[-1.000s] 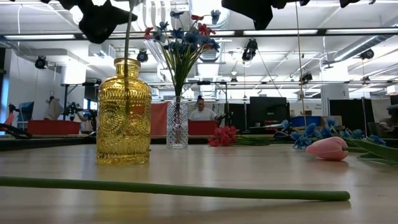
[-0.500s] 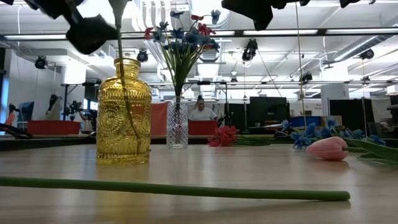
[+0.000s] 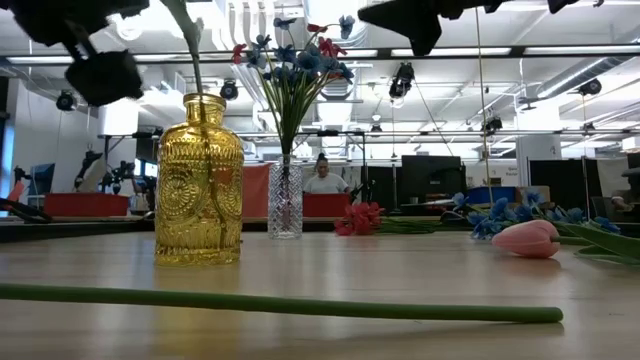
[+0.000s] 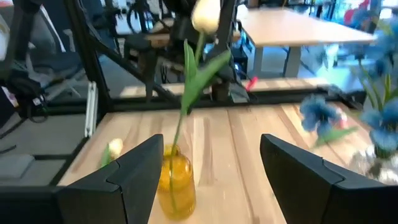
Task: Sort flowers into vase by color
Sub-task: Put the bottom pink tulip into the yellow vase
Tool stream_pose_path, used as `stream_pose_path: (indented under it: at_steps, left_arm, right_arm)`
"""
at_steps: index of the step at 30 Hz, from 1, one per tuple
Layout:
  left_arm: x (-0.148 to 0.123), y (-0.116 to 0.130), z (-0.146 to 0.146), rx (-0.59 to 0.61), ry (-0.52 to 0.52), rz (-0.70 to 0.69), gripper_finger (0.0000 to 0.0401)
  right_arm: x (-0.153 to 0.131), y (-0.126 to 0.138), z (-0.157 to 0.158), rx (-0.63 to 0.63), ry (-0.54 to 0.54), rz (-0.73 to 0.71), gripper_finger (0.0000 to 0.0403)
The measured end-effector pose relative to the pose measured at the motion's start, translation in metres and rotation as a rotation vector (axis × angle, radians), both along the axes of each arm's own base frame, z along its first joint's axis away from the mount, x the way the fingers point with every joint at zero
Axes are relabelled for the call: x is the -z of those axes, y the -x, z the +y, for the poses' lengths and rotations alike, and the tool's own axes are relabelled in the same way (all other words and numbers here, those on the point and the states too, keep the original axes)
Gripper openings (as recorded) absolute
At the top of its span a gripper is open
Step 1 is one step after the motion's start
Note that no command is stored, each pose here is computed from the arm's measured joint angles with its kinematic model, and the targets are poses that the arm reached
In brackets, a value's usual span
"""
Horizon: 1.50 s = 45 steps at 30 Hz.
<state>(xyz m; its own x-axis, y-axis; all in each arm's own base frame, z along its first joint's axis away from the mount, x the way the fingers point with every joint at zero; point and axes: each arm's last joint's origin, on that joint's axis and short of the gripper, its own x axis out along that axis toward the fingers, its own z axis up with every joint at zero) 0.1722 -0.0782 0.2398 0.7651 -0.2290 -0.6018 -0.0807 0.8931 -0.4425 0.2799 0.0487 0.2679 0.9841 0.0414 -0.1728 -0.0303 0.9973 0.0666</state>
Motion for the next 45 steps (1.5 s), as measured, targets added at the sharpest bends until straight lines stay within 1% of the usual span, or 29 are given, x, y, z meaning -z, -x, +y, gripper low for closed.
stream_pose_path:
  at_steps: [3, 5, 8, 11, 14, 19, 23, 35, 40, 45]
  left_arm:
    - [-0.001, 0.010, 0.004, -0.027, 0.036, 0.049, 0.0310]
    - [-0.004, 0.015, 0.006, -0.034, 0.058, 0.044, 0.0310]
    - [-0.009, 0.021, 0.010, -0.038, 0.070, 0.029, 0.0310]
    - [-0.011, 0.028, 0.014, -0.071, 0.047, 0.021, 0.0310]
    - [-0.010, 0.034, 0.018, -0.112, 0.014, 0.043, 0.0310]
    - [-0.006, 0.043, 0.024, -0.180, -0.008, 0.101, 0.0310]
    - [-0.005, 0.047, 0.027, -0.200, -0.024, 0.124, 0.0310]
    - [-0.004, 0.049, 0.028, -0.203, -0.033, 0.139, 0.0310]
    - [-0.001, 0.052, 0.029, -0.229, -0.035, 0.183, 0.0310]
    - [0.003, 0.055, 0.031, -0.268, -0.025, 0.237, 0.0310]
  right_arm:
    - [0.001, 0.000, -0.001, 0.029, -0.010, 0.048, 0.0260]
    - [-0.002, 0.000, -0.001, 0.063, -0.022, 0.085, 0.0260]
    - [-0.006, 0.001, -0.004, 0.147, -0.039, 0.185, 0.0260]
    - [-0.010, 0.004, -0.006, 0.249, -0.066, 0.320, 0.0260]
    - [-0.013, 0.010, -0.009, 0.338, -0.096, 0.454, 0.0260]
    - [-0.013, 0.019, -0.011, 0.413, -0.130, 0.566, 0.0260]
    - [-0.011, 0.020, -0.011, 0.424, -0.140, 0.581, 0.0260]
    - [-0.008, 0.023, -0.012, 0.444, -0.152, 0.610, 0.0260]
    - [-0.005, 0.026, -0.012, 0.466, -0.168, 0.640, 0.0260]
    - [-0.001, 0.031, -0.013, 0.514, -0.207, 0.698, 0.0260]
